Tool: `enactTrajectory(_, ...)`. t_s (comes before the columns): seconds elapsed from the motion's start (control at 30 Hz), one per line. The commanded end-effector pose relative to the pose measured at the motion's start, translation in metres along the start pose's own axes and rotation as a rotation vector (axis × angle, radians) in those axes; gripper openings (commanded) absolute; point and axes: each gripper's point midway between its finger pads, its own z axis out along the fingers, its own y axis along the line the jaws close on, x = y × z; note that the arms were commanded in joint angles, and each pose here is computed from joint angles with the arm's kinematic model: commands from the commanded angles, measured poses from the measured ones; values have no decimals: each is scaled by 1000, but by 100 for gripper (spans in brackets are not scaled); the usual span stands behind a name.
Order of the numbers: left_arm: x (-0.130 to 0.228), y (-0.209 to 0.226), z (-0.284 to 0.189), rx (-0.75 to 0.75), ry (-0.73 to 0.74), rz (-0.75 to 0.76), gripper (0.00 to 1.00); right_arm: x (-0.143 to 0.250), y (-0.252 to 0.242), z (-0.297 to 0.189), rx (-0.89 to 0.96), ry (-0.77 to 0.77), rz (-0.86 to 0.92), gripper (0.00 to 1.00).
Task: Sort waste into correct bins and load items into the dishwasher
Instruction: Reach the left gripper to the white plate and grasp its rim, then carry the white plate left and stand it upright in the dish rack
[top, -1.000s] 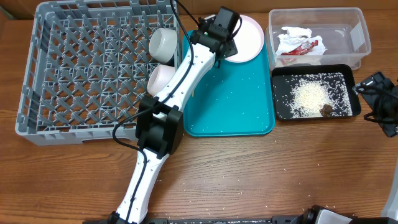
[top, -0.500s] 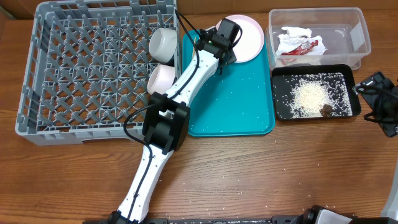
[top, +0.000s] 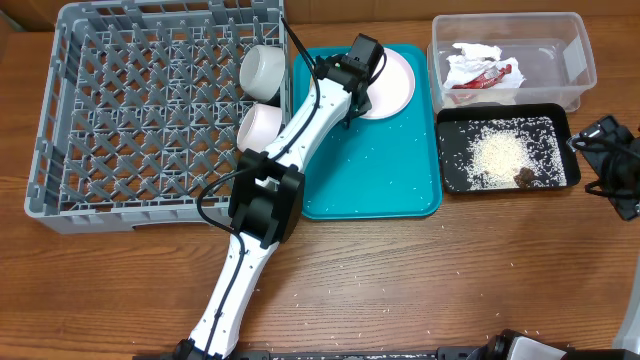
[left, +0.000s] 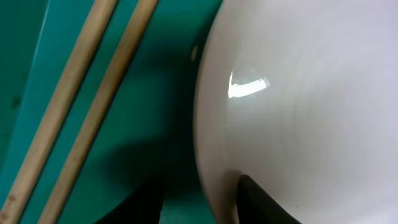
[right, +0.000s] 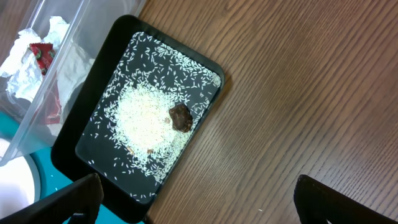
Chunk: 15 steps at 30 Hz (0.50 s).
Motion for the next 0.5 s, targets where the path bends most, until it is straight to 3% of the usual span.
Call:
enactTrajectory(0.0, 51, 31, 27, -132, 171, 98, 31, -6, 0, -3, 1, -20, 9, 100)
enactTrajectory(0.07, 57, 40, 24, -166, 202, 113, 4, -6, 0, -3, 1, -20, 9, 100)
enactTrajectory(0.23, 32, 37, -1, -118, 167, 202, 4, -5, 0, -3, 1, -20, 9, 100)
enactTrajectory(0.4, -31, 23, -89, 0, 6, 283, 4, -6, 0, -3, 1, -20, 9, 100)
enactTrajectory(0.47, -64, 27, -146, 3, -133, 315, 4, -5, 0, -3, 1, -20, 9, 100)
